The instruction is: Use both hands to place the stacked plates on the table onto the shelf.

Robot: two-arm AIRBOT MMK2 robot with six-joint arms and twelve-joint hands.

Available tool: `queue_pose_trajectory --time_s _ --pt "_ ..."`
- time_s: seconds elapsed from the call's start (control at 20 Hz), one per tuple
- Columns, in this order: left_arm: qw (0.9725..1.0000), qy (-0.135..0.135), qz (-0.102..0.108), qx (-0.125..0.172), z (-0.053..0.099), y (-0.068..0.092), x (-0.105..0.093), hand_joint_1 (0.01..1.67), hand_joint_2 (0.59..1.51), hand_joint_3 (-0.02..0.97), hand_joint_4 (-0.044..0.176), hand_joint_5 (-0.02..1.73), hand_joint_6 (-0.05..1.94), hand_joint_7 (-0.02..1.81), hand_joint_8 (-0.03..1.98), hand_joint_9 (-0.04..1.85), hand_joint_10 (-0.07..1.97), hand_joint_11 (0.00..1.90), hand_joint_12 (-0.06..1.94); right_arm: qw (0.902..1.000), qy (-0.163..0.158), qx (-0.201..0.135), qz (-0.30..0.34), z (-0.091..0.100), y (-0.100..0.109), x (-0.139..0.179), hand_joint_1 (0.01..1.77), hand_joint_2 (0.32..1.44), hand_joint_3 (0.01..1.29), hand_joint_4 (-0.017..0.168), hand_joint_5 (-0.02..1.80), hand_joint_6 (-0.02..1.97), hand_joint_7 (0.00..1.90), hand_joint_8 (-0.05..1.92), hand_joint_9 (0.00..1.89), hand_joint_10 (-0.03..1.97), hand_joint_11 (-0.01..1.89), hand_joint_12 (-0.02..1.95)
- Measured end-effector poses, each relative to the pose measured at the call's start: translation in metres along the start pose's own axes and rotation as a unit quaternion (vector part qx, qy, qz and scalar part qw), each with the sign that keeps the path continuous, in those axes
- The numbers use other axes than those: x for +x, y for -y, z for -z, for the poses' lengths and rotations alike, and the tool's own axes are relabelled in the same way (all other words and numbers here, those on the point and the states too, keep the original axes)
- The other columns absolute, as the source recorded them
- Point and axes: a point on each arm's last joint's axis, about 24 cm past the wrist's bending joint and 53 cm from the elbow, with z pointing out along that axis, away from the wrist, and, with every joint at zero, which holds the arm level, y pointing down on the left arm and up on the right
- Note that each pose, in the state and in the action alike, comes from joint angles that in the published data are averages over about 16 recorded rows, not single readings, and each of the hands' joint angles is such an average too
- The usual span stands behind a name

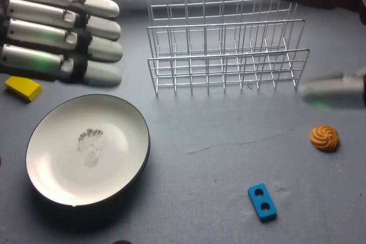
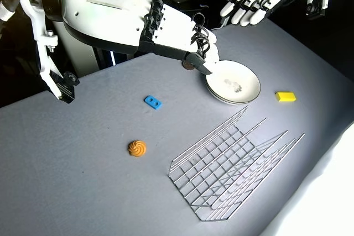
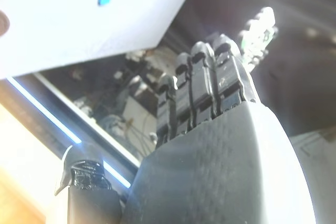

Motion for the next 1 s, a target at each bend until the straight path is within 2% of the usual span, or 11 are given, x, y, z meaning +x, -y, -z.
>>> queue_pose_trajectory --time_s 0.25,0.45,0.7,1.0 --pt "1.0000 -0.007 0.003 -0.001 0.002 -0.001 0.004 0.03 1.087 0.093 -0.001 0.02 -0.01 0.02 0.01 0.02 -0.01 0.02 0.00 1.0000 0.000 -0.003 -0.001 0.000 -0.002 0.000 0.18 1.13 0.04 0.005 0.03 0.02 0.03 0.03 0.03 0.02 0.02 0.03" --pt "0.9998 -0.017 0.006 -0.004 0.005 -0.005 0.011 0.03 1.094 0.083 -0.001 0.02 -0.01 0.02 0.01 0.02 -0.01 0.02 0.00 1.0000 0.001 -0.004 -0.004 0.000 -0.003 0.000 0.32 1.13 0.03 0.005 0.03 0.02 0.03 0.03 0.02 0.02 0.02 0.01" --pt "0.9988 -0.046 0.010 -0.012 0.013 -0.015 0.032 0.02 1.103 0.068 0.000 0.02 -0.01 0.02 0.01 0.02 -0.01 0.02 0.00 0.9997 0.010 -0.003 -0.022 0.000 -0.003 -0.003 0.63 1.11 0.01 0.006 0.02 0.02 0.02 0.03 0.02 0.02 0.02 0.00" --pt "0.9953 -0.089 0.030 -0.024 0.024 -0.032 0.072 0.02 1.109 0.063 -0.001 0.02 -0.01 0.02 0.01 0.02 -0.01 0.02 0.00 0.9993 0.025 -0.016 -0.024 0.002 -0.007 -0.004 1.04 1.09 0.01 0.005 0.03 0.02 0.02 0.02 0.02 0.02 0.02 0.05"
